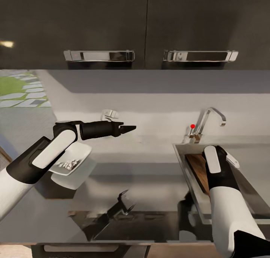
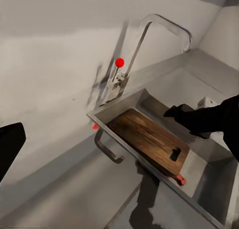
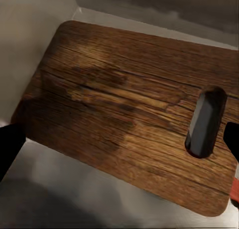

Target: In the kitchen, take the Vidalia onion out of the sink, dice it on the chopping board with the paring knife, put the diced onion into the bowl on the countertop, then place both the paring knife and the chopping board into the sink.

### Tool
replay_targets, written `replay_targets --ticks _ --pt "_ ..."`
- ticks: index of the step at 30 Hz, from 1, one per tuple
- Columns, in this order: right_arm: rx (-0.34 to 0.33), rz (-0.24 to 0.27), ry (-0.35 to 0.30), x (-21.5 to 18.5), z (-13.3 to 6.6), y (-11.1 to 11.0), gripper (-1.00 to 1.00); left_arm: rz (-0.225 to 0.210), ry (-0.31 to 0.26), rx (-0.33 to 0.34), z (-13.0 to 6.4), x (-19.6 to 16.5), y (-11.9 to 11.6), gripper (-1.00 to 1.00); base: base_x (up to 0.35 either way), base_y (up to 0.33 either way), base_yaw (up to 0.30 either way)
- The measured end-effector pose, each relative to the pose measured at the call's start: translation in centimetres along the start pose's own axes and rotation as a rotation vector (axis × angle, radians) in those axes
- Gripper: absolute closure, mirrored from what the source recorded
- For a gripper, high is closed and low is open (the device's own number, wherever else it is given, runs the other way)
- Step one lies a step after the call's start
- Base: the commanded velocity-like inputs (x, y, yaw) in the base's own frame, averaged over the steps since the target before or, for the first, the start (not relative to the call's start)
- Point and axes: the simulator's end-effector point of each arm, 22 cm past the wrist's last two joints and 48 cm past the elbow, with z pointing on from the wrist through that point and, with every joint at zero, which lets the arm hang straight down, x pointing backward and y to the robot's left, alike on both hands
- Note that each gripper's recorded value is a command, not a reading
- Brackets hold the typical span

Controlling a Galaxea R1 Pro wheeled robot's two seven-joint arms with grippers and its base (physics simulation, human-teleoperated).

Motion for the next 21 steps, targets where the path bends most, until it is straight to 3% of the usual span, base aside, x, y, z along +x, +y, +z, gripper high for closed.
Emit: replay_targets --ticks 5,11,15,21 --pt "-0.045 -0.060 0.005 0.1 -0.8 1.4 -1.00 0.002 -0.001 0.000 0.0 -0.1 -0.1 -1.00 -0.212 0.171 0.008" --pt "-0.301 -0.175 0.091 2.5 -2.0 6.8 -1.00 0.002 -0.001 0.000 0.0 -0.1 -0.1 -1.00 -0.261 0.210 0.000" --pt "-0.423 -0.205 0.128 3.4 -3.0 9.1 -1.00 0.002 -0.001 0.000 0.0 -0.1 -0.1 -1.00 -0.263 0.212 0.000" --pt "-0.550 -0.214 0.131 3.0 -4.3 11.2 -1.00 0.002 -0.001 0.000 0.0 -0.1 -0.1 -1.00 -0.265 0.213 0.000"
